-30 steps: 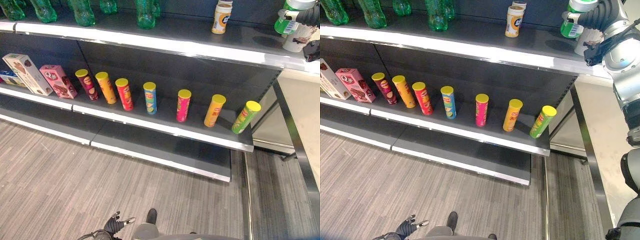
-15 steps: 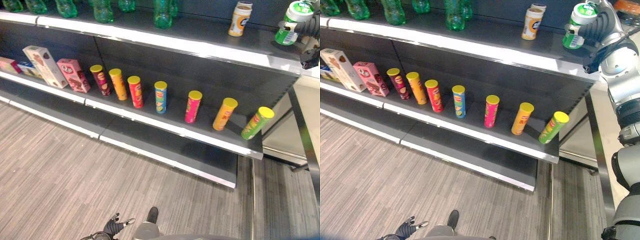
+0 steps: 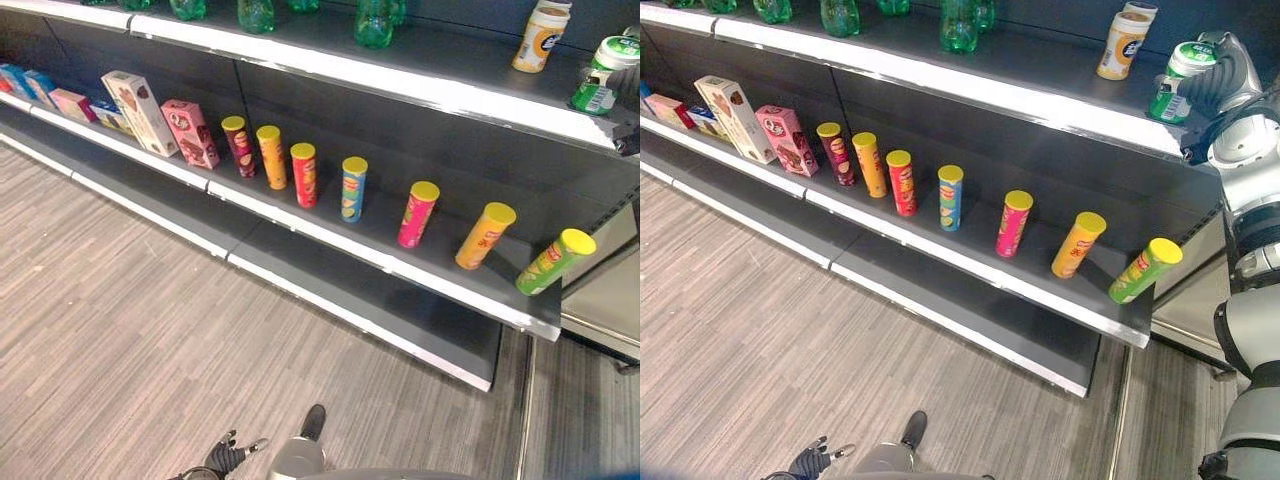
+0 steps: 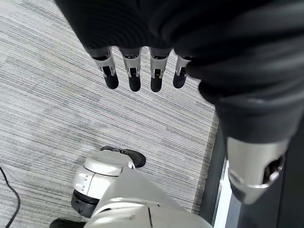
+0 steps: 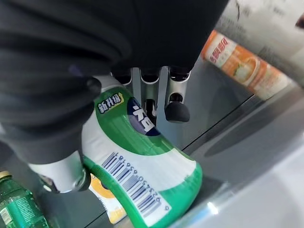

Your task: Put the goods on the table back onto the shelves and tidy them up.

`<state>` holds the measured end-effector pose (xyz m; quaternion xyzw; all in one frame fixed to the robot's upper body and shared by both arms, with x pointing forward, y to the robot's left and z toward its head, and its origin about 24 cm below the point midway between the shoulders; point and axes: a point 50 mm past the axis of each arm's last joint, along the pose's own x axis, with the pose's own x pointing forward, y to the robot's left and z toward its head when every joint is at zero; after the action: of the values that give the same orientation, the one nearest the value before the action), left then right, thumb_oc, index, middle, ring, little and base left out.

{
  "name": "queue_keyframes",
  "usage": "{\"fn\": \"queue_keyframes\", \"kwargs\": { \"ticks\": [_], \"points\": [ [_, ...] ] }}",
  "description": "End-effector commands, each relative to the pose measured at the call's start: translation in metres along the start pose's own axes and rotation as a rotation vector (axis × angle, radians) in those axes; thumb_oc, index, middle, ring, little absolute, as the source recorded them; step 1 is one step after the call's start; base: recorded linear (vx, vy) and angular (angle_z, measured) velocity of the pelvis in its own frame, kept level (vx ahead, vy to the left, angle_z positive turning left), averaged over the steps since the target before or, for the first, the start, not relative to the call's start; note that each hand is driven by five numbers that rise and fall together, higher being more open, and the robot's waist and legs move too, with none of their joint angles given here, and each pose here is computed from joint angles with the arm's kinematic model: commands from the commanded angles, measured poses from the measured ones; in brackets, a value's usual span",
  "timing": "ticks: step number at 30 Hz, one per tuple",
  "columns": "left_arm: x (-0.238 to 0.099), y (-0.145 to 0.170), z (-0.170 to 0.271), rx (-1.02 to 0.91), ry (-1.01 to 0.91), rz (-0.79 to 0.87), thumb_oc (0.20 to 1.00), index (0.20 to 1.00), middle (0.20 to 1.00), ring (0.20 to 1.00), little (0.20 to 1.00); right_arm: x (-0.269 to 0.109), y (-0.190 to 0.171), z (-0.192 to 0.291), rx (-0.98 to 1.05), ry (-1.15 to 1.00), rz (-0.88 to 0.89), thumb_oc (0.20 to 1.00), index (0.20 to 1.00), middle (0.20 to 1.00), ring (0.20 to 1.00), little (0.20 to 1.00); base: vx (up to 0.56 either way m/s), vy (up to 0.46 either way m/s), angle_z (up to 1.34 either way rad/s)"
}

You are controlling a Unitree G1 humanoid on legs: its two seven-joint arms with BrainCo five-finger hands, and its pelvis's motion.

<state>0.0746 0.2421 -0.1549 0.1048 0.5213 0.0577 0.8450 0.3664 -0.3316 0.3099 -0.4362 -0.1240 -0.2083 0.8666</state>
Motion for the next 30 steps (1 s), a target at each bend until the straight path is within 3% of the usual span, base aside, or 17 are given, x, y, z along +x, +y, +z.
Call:
{"fn": "queue_keyframes", "kwargs": {
  "ticks": [1, 26, 27, 28, 29, 30],
  "points": [
    [0.007, 0.008, 0.027, 0.033, -0.076, 0.02, 1.0, 1.0, 1.0, 1.0, 1.0, 0.011, -0.032, 0.04, 0.051, -0.111, -0.113, 0.2, 0.2, 0.2, 0.2, 0.2, 0.0, 0.0, 0.0],
    [0.008, 0.008, 0.029, 0.042, -0.072, 0.021, 1.0, 1.0, 1.0, 1.0, 1.0, 0.012, -0.017, 0.03, 0.073, -0.053, -0.07, 0.2, 0.2, 0.2, 0.2, 0.2, 0.0, 0.0, 0.0],
    [0.008, 0.008, 0.028, 0.042, -0.07, 0.021, 1.0, 1.0, 1.0, 1.0, 1.0, 0.012, -0.018, 0.029, 0.073, -0.045, -0.074, 0.793, 0.793, 0.793, 0.793, 0.793, 0.0, 0.0, 0.0],
    [0.008, 0.008, 0.028, 0.042, -0.07, 0.022, 1.0, 1.0, 1.0, 1.0, 1.0, 0.012, -0.018, 0.028, 0.074, -0.042, -0.076, 0.928, 0.928, 0.928, 0.928, 0.928, 0.0, 0.0, 0.0],
    [0.008, 0.008, 0.028, 0.04, -0.068, 0.022, 1.0, 1.0, 1.0, 1.0, 1.0, 0.012, -0.019, 0.028, 0.072, -0.039, -0.08, 1.0, 1.0, 1.0, 1.0, 1.0, 0.0, 0.0, 0.0],
    [0.008, 0.009, 0.027, 0.041, -0.065, 0.024, 1.0, 1.0, 1.0, 1.0, 1.0, 0.012, -0.02, 0.027, 0.07, -0.036, -0.085, 1.0, 1.0, 1.0, 1.0, 1.0, 0.0, 0.0, 0.0]
  ]
}}
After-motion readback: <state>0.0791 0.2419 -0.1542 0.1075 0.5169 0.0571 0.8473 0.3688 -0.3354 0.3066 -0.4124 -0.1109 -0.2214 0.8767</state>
